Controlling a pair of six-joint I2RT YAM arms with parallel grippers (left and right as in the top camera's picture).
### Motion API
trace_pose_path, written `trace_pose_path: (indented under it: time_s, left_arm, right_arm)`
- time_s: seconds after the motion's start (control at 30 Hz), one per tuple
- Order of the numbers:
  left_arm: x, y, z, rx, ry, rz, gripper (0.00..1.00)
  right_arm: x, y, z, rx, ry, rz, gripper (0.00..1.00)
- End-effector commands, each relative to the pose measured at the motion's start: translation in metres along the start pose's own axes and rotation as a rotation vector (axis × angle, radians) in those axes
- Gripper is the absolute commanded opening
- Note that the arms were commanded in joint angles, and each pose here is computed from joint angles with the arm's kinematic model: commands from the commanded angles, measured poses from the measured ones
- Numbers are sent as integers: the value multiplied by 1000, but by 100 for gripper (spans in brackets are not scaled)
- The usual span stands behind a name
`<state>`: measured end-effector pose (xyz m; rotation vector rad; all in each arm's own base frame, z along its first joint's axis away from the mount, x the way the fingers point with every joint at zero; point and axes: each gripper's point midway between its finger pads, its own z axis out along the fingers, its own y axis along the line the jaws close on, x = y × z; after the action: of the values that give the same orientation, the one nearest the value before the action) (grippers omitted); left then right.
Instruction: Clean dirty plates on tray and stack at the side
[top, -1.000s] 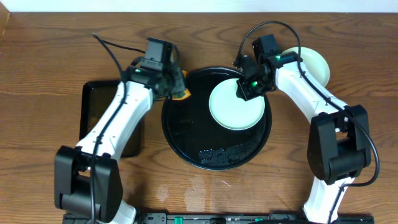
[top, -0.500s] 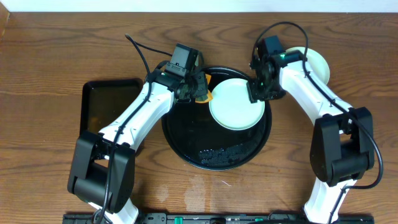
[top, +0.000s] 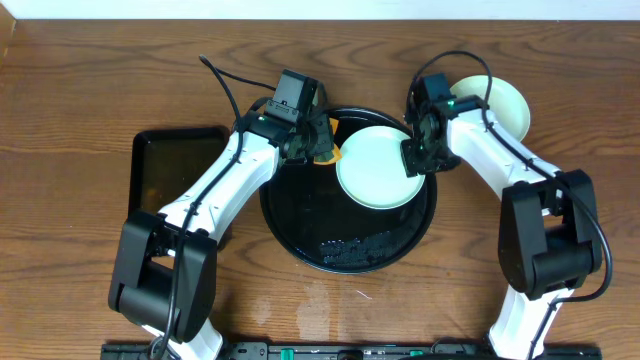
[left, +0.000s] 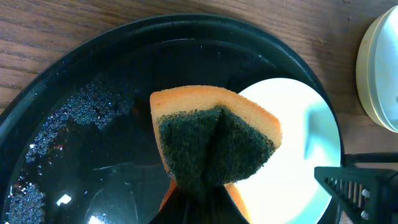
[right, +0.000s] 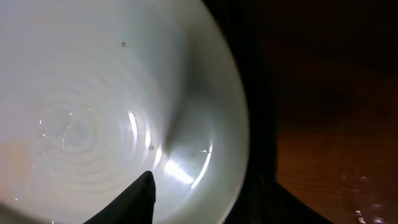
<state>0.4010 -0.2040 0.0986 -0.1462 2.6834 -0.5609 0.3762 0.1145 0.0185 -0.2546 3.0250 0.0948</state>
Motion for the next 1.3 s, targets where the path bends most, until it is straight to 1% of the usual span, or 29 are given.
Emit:
trace_pose_path:
  time_s: [0.0,0.33,0.43,0.47,0.57,0.7,0.93,1.17,1.27]
  left_arm:
    - [2,2,3,-1,8,-5,8]
    - [2,2,3,-1,8,-5,8]
    - [2,2,3,-1,8,-5,8]
    - [2,2,3,-1,8,-5,8]
    - [2,2,3,-2,9,-5,8]
    - [2,2,3,-2,9,-5,8]
    - [2,2,3,-2,9,-5,8]
    - [1,2,3,-2,8,-5,8]
    - [1,2,3,-1,8,-5,8]
  right_arm:
    - [2,7,-3,-29,-7,8,44]
    - [0,19,-1,-76,-22,-3,38]
    - [2,34,4,-138,-26,-19,38]
    - [4,34,6,-124,-24,-10,39]
    - [2,29,7,-81,-32,-2,40]
    - [-8,25,4,-72,-66,4,41]
    - [-23,4,-4,-59,-107,55,39]
    - [-28,5,-8,-155,-113,78,37]
    - [-26,5,-8,-156,-106,79,36]
